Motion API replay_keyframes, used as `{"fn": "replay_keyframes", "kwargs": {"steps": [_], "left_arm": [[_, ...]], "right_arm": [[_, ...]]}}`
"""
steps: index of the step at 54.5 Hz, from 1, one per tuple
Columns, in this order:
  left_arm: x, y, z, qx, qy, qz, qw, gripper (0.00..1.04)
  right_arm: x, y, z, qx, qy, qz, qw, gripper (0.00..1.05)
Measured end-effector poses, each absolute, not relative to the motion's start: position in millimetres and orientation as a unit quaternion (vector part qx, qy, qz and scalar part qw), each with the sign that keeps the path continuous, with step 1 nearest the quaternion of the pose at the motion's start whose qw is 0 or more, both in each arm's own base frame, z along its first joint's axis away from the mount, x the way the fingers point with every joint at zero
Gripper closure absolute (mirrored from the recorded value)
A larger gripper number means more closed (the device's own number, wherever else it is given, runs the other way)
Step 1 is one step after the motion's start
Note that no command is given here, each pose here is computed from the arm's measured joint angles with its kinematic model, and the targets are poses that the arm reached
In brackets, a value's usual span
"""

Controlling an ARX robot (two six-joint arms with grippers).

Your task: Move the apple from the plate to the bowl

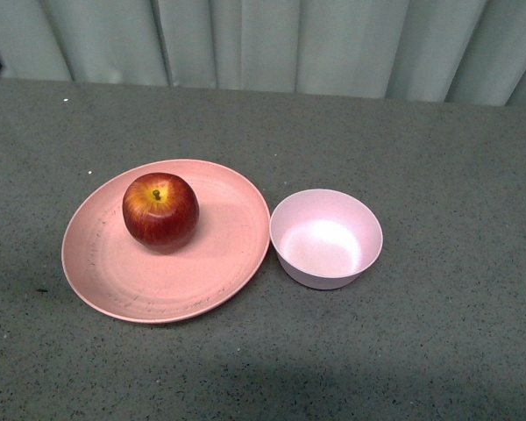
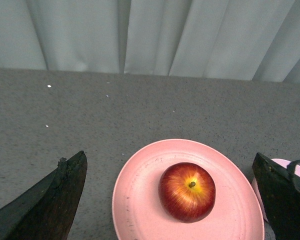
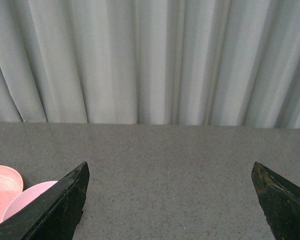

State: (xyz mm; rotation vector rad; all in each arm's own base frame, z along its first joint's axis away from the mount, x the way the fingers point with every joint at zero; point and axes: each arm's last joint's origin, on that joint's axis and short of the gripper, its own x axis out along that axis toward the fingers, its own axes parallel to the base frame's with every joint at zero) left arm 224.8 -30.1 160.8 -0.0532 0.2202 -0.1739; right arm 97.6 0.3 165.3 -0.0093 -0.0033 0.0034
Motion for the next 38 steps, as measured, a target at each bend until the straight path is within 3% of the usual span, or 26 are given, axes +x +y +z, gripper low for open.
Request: {"fn": "replay_keyframes", "kwargs": {"steps": [14, 38], "left_arm": [[272, -61, 126, -0.012, 0.168, -0.099, 0.981, 0.07], [304, -85, 94, 0.008, 0.239, -0.124, 0.963, 0.07]], "right_arm": [[98, 0, 165, -0.005, -0.002, 0.002, 1.0, 0.09], [98, 0, 165, -0.005, -0.001, 0.002, 1.0, 0.09]]}}
